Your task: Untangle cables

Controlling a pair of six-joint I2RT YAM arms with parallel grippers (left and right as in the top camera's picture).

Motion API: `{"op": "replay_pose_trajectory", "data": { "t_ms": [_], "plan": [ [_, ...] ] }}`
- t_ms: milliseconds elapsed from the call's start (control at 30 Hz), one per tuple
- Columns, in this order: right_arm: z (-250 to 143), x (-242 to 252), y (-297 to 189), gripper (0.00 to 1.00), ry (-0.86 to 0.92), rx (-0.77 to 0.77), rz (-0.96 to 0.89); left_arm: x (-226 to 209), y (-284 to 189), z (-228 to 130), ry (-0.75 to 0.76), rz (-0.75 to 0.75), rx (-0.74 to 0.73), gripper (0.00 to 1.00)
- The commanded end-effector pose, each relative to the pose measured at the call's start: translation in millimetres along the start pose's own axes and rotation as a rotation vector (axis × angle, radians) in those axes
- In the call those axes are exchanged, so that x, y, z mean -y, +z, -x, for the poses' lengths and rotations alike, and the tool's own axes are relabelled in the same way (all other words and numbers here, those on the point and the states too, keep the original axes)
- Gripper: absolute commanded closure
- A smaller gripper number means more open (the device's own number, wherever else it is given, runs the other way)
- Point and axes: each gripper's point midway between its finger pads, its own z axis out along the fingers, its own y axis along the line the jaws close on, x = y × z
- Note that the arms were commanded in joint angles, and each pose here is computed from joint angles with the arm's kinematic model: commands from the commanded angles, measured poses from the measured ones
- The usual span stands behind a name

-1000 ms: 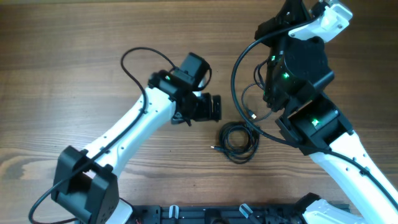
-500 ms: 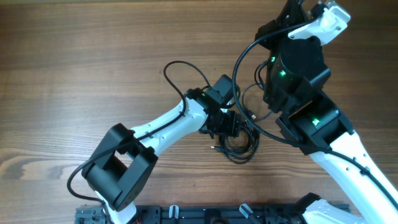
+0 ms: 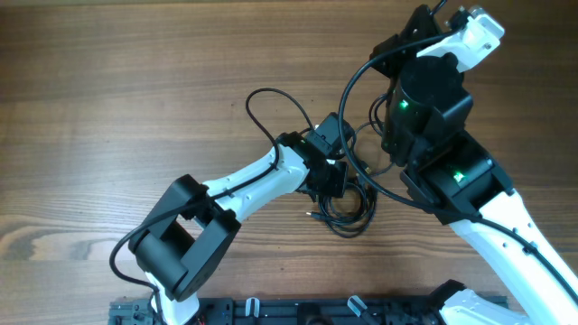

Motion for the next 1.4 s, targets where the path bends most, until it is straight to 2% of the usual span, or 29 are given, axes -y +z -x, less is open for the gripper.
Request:
{"op": "replay_pose_trajectory", "data": {
  "t_ms": [0, 100, 233, 267, 400, 533, 633, 767, 900, 1000, 1067, 1100, 1133, 1233, 1300, 1333, 1367],
  "plan": [
    [2.6, 3.5, 0.7, 0.96, 0.003, 0.008, -0.02, -11.5, 18.3, -9.6, -0.011, 0.042, -0.047, 0.65],
    [1.8, 4.0, 0.7, 0.96, 0.0, 0.006, -0.021, -14.8, 23.1, -12.4, -0.015, 0.052, -0.062, 0.66],
    [1.3, 4.4, 0.7, 0.96, -0.002, 0.004, -0.023, -22.7, 22.6, -6.8, -0.016, 0.092, -0.033, 0.95],
    [1.0, 4.6, 0.7, 0.96, -0.004, 0.003, -0.024, -26.5, 22.0, -4.1, -0.021, 0.106, -0.023, 0.96],
    [-3.2, 7.9, 0.6, 0.96, -0.024, -0.012, -0.035, -50.8, 11.8, 10.1, -0.093, 0.122, -0.008, 0.96],
    [-3.8, 13.5, 0.4, 0.96, -0.018, -0.009, -0.062, -86.4, -35.3, 45.0, -0.206, 0.131, 0.097, 0.96],
    [3.0, 26.7, -0.4, 0.96, -0.04, 0.033, -0.133, -127.8, -90.0, 73.2, -0.304, 0.196, 0.248, 0.96],
    [3.9, 47.5, 2.8, 0.96, -0.09, 0.038, -0.214, -160.0, -130.3, 85.1, -0.399, 0.196, 0.341, 0.96],
    [18.6, 80.5, 3.8, 0.96, -0.144, 0.095, -0.356, -171.2, -133.1, 83.3, -0.424, 0.212, 0.336, 0.96],
    [39.1, 99.9, -4.1, 0.96, -0.248, 0.175, -0.486, -171.3, -133.1, 83.3, -0.427, 0.214, 0.337, 0.96],
    [41.8, 93.3, -1.7, 0.96, -0.288, 0.167, -0.463, -170.5, -132.8, 83.1, -0.426, 0.209, 0.335, 0.96],
    [35.6, 85.4, 3.2, 0.96, -0.305, 0.13, -0.409, -165.7, -131.3, 82.4, -0.422, 0.188, 0.326, 0.92],
    [22.7, 72.5, 9.7, 0.96, -0.32, 0.062, -0.315, -158.1, -129.0, 81.5, -0.412, 0.157, 0.312, 0.84],
    [-6.3, 46.2, 16.7, 0.96, -0.312, -0.073, -0.129, -137.3, -123.4, 78.3, -0.382, 0.086, 0.279, 0.48],
    [-22.3, 29.6, 16.8, 0.96, -0.238, -0.148, -0.023, -117.7, -117.6, 73.5, -0.34, 0.053, 0.254, 0.11],
    [-26.2, 26.5, 16.4, 0.96, -0.2, -0.167, -0.004, -111.0, -115.4, 71.7, -0.323, 0.05, 0.249, 0.02],
    [-30.1, 24.4, 15.9, 0.96, -0.174, -0.185, 0.009, -101.9, -112.7, 70.4, -0.298, 0.044, 0.246, 0.0]
  ]
}}
